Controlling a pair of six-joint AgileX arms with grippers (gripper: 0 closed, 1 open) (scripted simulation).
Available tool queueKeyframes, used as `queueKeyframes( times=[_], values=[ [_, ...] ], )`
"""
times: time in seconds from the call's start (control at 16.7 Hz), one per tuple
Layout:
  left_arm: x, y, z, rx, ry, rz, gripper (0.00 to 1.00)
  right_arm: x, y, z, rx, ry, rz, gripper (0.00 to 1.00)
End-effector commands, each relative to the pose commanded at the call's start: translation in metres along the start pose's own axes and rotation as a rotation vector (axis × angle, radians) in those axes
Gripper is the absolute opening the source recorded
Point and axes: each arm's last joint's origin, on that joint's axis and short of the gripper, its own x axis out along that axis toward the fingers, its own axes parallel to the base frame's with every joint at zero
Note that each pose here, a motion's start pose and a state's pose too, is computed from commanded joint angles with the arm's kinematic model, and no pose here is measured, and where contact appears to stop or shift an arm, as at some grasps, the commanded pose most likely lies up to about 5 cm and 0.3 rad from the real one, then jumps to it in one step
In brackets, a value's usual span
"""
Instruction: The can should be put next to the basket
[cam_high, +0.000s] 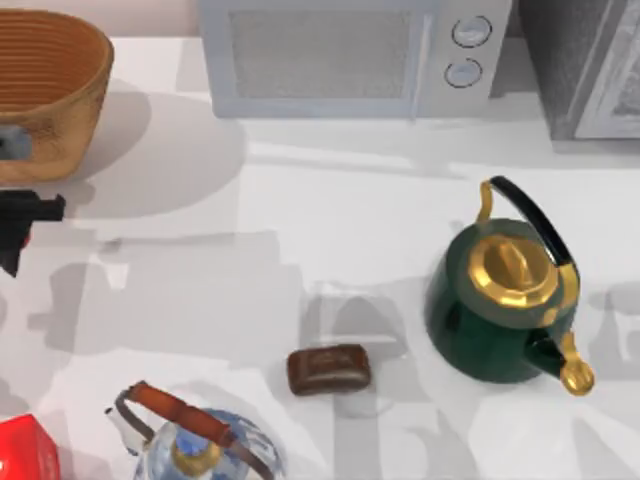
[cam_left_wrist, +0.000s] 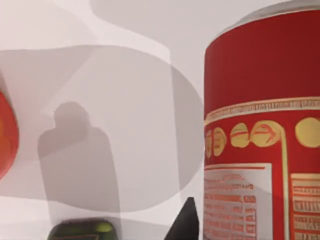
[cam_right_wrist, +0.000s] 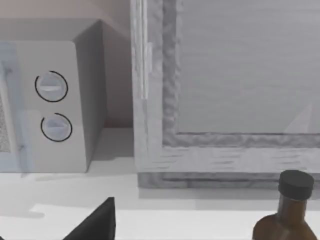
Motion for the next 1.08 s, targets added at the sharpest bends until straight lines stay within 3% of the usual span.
queueKeyframes(
  times=[0.48,1.08],
  values=[
    [0.007,-0.002,0.013,-0.021,-0.047,0.0,0.0,0.0,0.0,0.0,0.0,0.0,0.0,1.0],
    [0.007,-0.002,0.013,-0.021,-0.047,0.0,0.75,0.0,0.0,0.0,0.0,0.0,0.0,1.0]
  ],
)
